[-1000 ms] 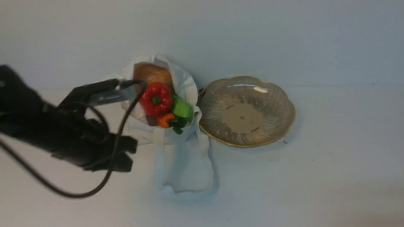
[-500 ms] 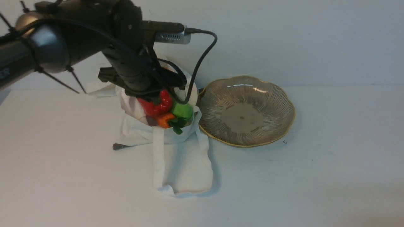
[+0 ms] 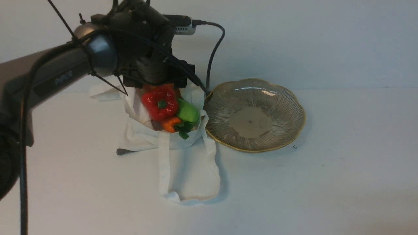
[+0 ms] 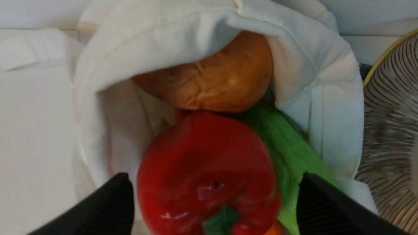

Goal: Take vegetables from cloth bag on white table place on plate.
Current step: 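Reach into the bag and grasp the red bell pepper with the left gripper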

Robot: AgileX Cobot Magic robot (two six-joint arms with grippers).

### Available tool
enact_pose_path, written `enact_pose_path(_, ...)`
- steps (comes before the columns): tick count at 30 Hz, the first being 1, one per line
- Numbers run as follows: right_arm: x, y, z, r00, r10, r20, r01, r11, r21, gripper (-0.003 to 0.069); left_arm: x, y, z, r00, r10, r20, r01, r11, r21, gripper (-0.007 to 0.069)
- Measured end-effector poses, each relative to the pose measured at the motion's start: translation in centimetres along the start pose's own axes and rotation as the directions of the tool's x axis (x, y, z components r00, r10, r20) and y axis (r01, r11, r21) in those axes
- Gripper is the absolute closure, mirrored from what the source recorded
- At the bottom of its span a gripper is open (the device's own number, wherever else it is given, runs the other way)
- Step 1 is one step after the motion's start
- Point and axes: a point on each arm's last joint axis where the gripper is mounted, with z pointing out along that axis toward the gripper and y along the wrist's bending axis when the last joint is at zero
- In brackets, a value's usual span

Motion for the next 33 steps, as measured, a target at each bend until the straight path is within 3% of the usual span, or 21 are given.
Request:
enact_pose_path(11,0.0,0.0,0.0,1.000,0.000,0.000,0.000,1.000,0.000,0.0674,0.3,-0.2,3.3,0.990,0.132,0.054,-0.128,0.989,-0.070,0.0079)
enact_pose_path(21,0.0,0.0,0.0,1.000,0.000,0.000,0.000,1.000,0.000,0.0674,1.0,-0.1,4.2,0.991,0.135,0.004,-0.134,0.986,-0.098,0.0135)
enact_pose_path(25,0.0,0.0,0.0,1.000,0.000,0.000,0.000,1.000,0.000,0.0674,1.4,0.0,4.2,0.993,0.110,-0.040,-0.113,0.988,-0.108,0.0190)
enact_pose_path(33,0.0,0.0,0.0,1.000,0.000,0.000,0.000,1.000,0.000,0.0674,1.7,0.1,3.3,0.988,0.109,-0.112,-0.120,0.988,-0.095,0.0200)
